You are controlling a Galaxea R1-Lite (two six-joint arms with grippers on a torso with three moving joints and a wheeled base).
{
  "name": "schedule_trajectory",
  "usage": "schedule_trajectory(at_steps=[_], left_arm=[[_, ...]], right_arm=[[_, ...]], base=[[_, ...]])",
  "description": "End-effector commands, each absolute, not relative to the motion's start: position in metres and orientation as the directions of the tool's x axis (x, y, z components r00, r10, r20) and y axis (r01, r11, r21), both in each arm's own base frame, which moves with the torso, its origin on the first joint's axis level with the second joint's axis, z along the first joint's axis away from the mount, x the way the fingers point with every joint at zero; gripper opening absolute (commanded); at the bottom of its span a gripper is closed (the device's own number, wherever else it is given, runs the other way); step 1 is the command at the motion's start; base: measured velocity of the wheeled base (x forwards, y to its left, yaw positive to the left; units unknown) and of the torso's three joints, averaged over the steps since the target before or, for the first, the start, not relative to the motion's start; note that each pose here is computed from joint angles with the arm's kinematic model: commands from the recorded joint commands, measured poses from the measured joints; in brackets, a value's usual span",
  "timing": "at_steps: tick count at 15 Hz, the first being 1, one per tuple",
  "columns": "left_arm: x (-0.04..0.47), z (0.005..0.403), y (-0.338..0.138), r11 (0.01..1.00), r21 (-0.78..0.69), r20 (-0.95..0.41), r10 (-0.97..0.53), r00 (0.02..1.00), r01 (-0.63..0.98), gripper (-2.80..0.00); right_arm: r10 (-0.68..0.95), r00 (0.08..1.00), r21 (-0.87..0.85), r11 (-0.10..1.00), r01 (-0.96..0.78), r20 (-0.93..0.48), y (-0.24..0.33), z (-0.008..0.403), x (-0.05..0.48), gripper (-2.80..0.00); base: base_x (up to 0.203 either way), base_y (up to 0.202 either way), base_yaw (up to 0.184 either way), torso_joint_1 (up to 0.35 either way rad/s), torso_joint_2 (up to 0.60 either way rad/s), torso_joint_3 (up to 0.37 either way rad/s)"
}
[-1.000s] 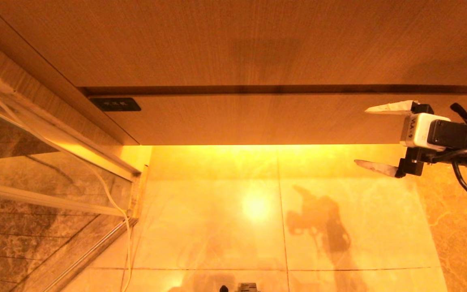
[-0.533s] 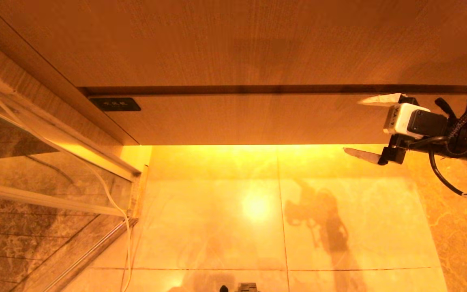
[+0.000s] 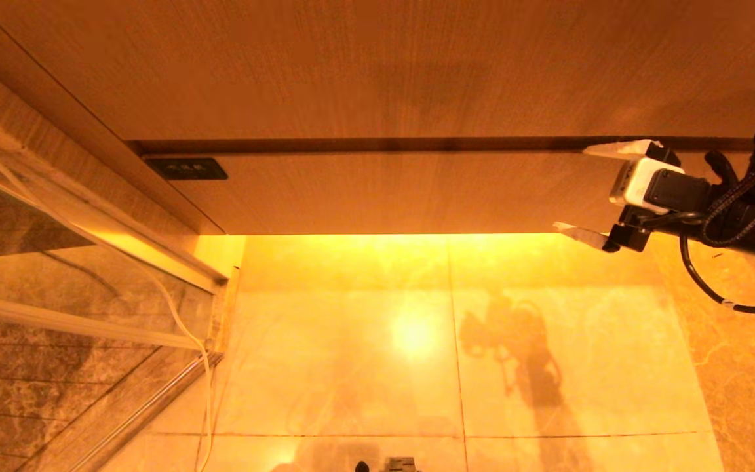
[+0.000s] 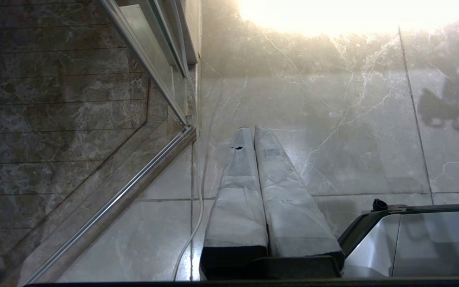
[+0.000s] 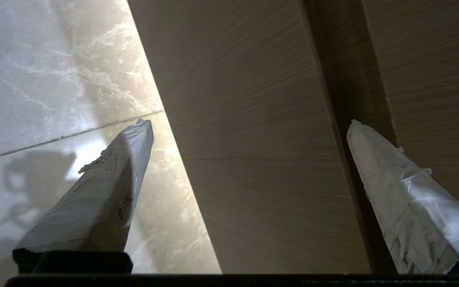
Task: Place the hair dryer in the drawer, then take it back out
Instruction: Pull open the drawer
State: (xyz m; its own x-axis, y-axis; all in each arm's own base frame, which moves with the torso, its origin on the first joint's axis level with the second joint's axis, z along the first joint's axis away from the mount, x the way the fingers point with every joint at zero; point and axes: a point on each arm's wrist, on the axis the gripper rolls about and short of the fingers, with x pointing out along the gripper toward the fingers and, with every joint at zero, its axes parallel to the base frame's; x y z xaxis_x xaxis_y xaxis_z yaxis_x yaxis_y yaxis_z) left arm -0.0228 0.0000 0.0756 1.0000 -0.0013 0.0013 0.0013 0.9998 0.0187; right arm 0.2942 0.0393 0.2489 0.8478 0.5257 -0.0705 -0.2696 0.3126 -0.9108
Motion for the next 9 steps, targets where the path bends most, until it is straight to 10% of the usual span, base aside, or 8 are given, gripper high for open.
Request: schedule_trajectory(at_steps=[1, 9], left_arm=[[-0.023, 0.075, 0.000, 1.000, 0.020, 0.000, -0.002, 1.000, 0.002, -2.80], [-0.023, 0.075, 0.000, 1.000, 0.019, 0.000, -0.002, 1.000, 0.002, -2.80]], right_arm=[[0.528, 0.846, -0.912, 0.306, -0.273, -0.076, 0.040, 0.246, 0.298, 0.00], [0.514, 0.856, -0.921, 0.306, -0.240, -0.053, 0.041, 0.252, 0.314, 0.00]], base=[[0.000, 0.000, 0.000, 0.000, 0.00, 0.000], [0.000, 0.000, 0.000, 0.000, 0.00, 0.000]])
